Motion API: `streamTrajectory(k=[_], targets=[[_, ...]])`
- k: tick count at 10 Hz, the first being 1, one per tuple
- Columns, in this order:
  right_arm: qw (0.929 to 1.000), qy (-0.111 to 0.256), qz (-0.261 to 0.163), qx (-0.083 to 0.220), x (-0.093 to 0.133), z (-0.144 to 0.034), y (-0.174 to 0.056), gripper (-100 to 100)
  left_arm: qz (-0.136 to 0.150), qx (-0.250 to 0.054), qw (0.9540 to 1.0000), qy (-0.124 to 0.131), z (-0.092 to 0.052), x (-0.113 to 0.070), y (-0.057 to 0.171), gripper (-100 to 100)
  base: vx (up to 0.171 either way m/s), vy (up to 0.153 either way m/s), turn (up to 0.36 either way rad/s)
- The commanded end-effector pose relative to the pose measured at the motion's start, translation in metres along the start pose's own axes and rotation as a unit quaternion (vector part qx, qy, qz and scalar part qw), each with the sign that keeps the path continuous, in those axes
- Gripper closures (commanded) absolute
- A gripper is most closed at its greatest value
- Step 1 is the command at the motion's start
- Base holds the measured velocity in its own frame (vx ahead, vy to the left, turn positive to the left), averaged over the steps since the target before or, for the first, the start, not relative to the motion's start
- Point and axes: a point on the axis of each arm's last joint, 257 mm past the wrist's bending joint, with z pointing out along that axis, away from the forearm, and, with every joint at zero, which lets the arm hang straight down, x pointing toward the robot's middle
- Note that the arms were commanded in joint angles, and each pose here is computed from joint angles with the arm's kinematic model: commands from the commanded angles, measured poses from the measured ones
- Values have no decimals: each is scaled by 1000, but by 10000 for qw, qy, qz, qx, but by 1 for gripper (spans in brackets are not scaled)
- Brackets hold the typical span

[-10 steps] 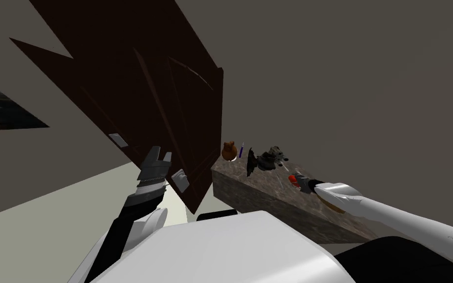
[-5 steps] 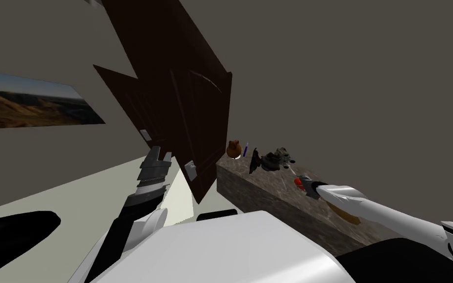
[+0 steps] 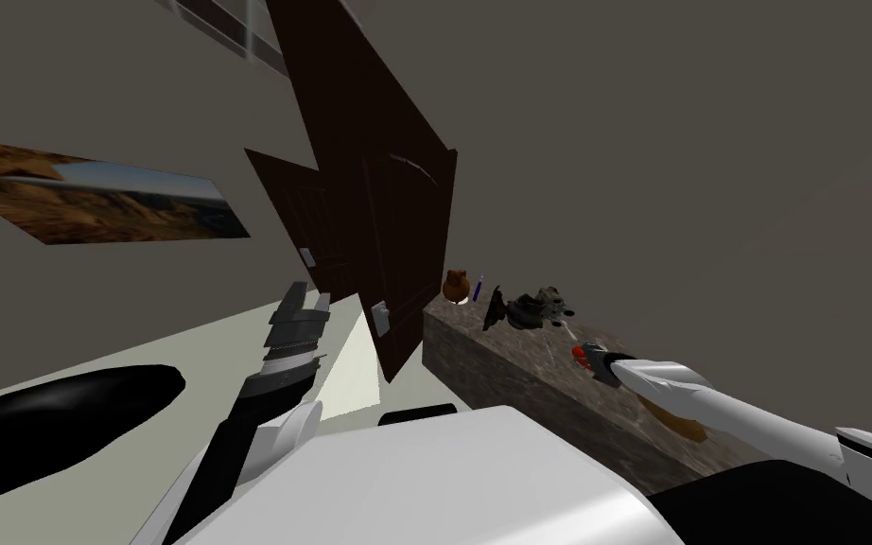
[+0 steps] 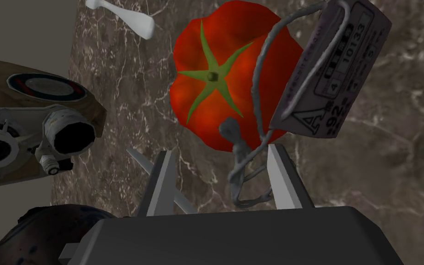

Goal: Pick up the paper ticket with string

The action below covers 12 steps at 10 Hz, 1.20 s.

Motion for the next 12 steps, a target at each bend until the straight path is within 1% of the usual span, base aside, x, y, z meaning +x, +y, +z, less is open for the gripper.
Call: streamTrajectory(k=[1,4,5,6,7,11,12], targets=[[10000,0,0,0,0,0,0,100,0,0,10000,0,0,0,0,0,-9,4,-19],[10000,1,11,-16,0,0,2,100,0,0,10000,0,0,0,0,0,0,0,0],[10000,2,12,-18,0,0,2,0,0,0,10000,0,0,0,0,0,0,0,0],[9998,-104,-120,82,-8,-3,-7,100,0,0,10000,0,0,0,0,0,103,-3,-340],[9995,-176,-208,137,-13,-5,-12,100,2,-2,10000,0,0,0,0,0,173,16,-391],[9967,-477,-553,344,-39,-15,-28,100,1,-1,10000,0,0,0,0,0,139,11,-244],[9967,-477,-553,344,-39,-15,-28,100,1,-1,10000,0,0,0,0,0,78,22,-85]])
